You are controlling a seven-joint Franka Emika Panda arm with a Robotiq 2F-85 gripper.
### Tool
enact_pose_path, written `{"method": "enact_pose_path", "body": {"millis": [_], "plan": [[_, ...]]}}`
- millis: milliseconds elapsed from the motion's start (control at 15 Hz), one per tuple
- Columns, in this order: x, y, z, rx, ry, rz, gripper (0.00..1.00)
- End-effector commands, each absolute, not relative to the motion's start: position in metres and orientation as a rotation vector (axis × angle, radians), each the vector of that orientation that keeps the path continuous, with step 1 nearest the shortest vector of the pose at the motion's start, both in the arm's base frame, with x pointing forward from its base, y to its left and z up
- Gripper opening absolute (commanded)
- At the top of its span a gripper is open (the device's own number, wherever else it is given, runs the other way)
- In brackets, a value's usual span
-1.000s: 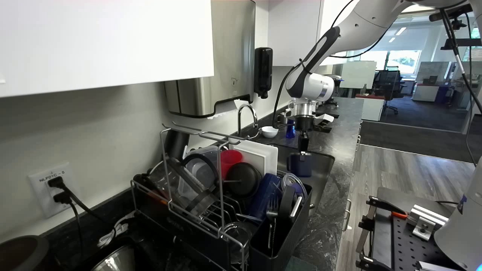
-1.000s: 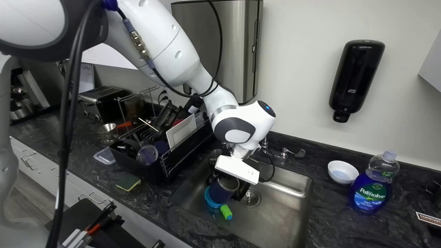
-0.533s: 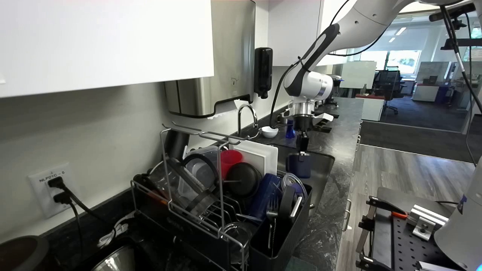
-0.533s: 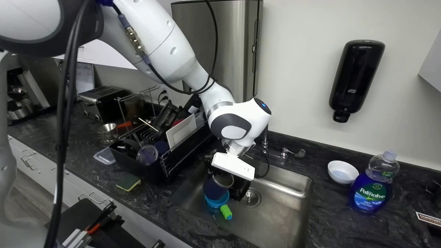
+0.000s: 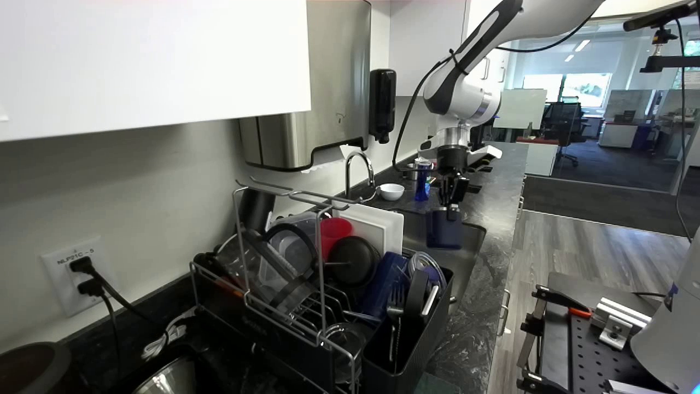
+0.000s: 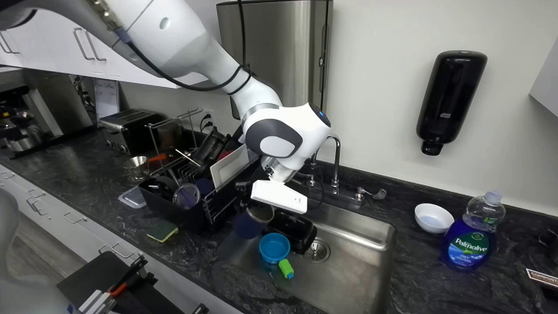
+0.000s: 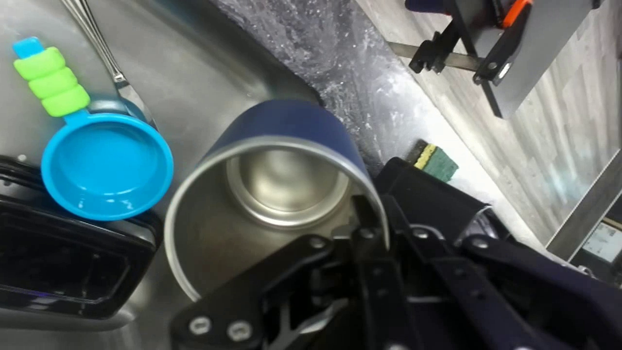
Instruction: Put the blue cup in the sink on the dish rack
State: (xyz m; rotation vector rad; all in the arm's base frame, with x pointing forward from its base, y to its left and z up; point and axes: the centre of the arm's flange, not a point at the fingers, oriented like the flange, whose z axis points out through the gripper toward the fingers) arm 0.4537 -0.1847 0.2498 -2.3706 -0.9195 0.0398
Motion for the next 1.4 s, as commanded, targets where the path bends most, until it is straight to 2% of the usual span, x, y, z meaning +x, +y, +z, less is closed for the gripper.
{"method": "enact_pose_path", "body": {"millis": [0, 600, 1000, 1333], "plan": [[0.422, -0.175, 0.281, -2.307, -0.991, -0.046, 0.02], [0.393, -0.143, 0.337, -2.141, -1.141, -0.138, 0.02], [0.393, -0.104, 0.349, -2.064, -1.156, -0.107, 0.02], [0.404, -0.071, 0.350, -2.036, -1.036, -0.195, 0.02]]}}
